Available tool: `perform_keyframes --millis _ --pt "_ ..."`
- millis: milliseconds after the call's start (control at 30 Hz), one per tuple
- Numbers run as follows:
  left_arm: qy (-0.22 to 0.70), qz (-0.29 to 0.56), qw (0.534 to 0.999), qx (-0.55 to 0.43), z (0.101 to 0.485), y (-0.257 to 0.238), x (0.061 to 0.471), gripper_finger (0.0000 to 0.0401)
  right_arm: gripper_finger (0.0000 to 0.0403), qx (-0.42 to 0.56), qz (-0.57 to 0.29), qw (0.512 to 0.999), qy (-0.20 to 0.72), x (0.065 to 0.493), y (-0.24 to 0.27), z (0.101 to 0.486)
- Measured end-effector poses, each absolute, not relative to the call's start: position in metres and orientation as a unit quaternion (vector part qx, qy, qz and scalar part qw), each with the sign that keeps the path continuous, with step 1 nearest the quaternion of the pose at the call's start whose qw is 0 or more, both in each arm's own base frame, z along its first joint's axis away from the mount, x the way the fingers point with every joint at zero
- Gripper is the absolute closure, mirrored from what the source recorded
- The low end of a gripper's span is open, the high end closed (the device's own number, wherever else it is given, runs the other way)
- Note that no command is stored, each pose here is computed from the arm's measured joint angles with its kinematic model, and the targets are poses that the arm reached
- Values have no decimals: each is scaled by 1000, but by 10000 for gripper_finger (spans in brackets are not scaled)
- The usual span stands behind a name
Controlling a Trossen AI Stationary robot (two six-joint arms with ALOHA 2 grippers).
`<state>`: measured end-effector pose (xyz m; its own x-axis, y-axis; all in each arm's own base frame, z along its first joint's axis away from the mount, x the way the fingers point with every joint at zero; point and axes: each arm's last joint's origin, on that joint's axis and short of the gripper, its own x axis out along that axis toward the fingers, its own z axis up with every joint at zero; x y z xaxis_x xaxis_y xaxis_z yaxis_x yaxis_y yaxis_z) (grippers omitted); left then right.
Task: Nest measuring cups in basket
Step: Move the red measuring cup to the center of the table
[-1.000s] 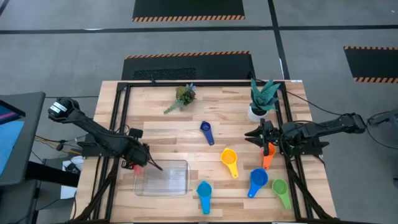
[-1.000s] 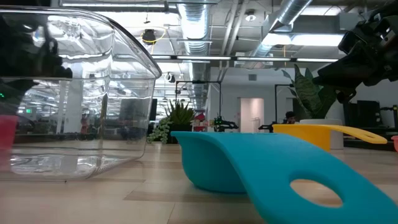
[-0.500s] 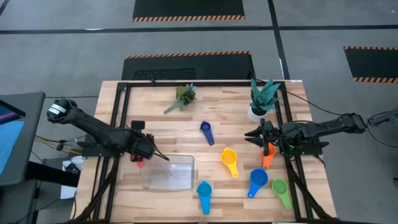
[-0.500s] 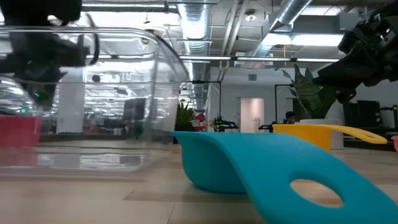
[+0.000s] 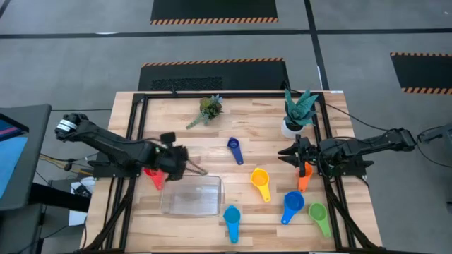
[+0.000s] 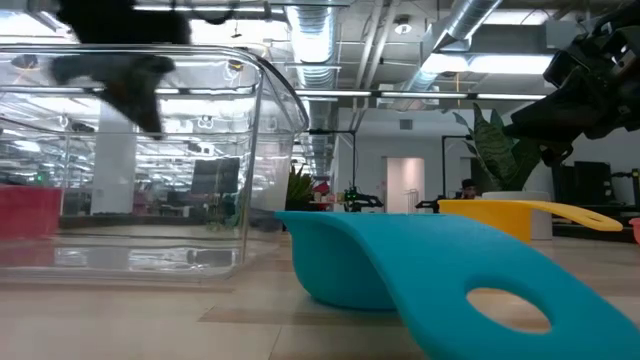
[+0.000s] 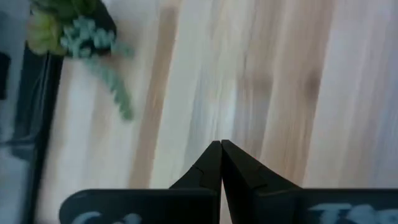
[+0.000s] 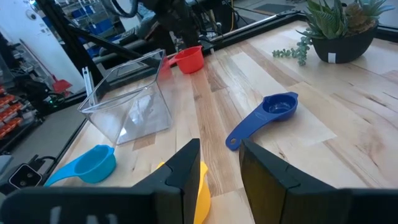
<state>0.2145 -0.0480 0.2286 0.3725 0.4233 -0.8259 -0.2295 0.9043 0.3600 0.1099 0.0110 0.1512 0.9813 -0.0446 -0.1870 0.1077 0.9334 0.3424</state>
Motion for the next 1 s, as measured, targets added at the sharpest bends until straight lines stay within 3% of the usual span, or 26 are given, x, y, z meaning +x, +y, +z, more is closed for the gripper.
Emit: perform_keyframes --millis 267,533,800,1000 --pt "568 136 812 8 205 -42 249 401 266 178 -40 979 92 110 11 150" --pt "588 62 807 -17 203 -67 250 401 267 178 -40 979 93 110 11 150" --pt "587 53 807 -38 204 -92 241 401 266 178 -40 979 93 110 11 150" --pt "551 91 829 0 206 -93 243 401 267 178 -40 979 93 110 11 150"
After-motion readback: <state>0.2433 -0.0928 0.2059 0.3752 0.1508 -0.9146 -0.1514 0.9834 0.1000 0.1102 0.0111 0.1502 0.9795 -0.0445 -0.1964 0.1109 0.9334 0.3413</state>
